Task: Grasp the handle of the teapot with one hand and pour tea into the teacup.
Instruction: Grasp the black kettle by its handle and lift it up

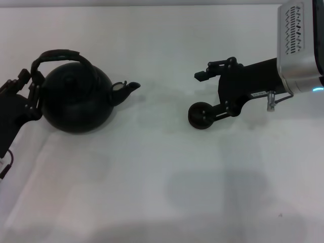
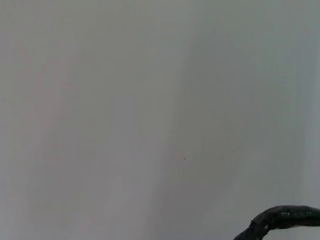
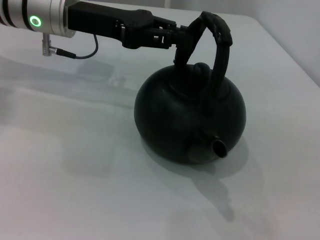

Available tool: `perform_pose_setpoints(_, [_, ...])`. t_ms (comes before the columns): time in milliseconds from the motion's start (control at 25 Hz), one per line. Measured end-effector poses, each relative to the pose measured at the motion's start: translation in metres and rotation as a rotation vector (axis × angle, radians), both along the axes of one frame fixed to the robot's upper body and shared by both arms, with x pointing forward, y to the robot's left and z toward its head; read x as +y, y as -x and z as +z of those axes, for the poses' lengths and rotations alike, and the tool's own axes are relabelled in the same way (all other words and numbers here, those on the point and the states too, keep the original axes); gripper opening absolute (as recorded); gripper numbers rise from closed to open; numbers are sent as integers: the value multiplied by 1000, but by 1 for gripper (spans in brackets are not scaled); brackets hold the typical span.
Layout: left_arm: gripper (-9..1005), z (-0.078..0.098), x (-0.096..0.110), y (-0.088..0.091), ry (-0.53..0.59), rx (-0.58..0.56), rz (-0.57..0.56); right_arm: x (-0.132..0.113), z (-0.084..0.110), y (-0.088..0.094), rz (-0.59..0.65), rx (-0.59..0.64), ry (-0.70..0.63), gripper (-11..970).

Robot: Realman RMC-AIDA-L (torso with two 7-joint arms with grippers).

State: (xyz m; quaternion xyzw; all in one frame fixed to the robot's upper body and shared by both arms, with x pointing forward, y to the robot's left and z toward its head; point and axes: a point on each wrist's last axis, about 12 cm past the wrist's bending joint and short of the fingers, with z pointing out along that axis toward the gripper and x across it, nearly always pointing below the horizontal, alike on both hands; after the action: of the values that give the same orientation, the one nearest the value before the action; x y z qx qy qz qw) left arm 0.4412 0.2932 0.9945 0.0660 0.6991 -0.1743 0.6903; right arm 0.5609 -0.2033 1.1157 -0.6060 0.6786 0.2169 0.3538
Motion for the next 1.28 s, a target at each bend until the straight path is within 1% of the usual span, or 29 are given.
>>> perform_pose_setpoints(200, [223,1,0,-2,0,-2,6,1,-2,2,6,2,3,864])
perform_pose_setpoints(480, [134,2,2,-10,-4,-5,20,0,-9,5,3,24,-15,863])
perform_pose_setpoints(760, [136,11,5,-21,-19,-52,-13,-4,-12,7,-4,7,-44,863])
perform_pose_setpoints(920, [136,18,6,-33,-5,-59,-62,-7,-12,7,-15,-9,-53,862])
perform_pose_setpoints(1000, [135,22,7,-42,-4,-46,-102,-8,-13,6,-23,-18,-52,862])
perform_pose_setpoints(1120, [135,30,10,-60,-16,7,-164,-8,-14,6,-28,-25,-57,862])
perform_pose_setpoints(1280, [135,44,15,-78,-25,43,-203,-8,-14,5,-37,-35,-70,862])
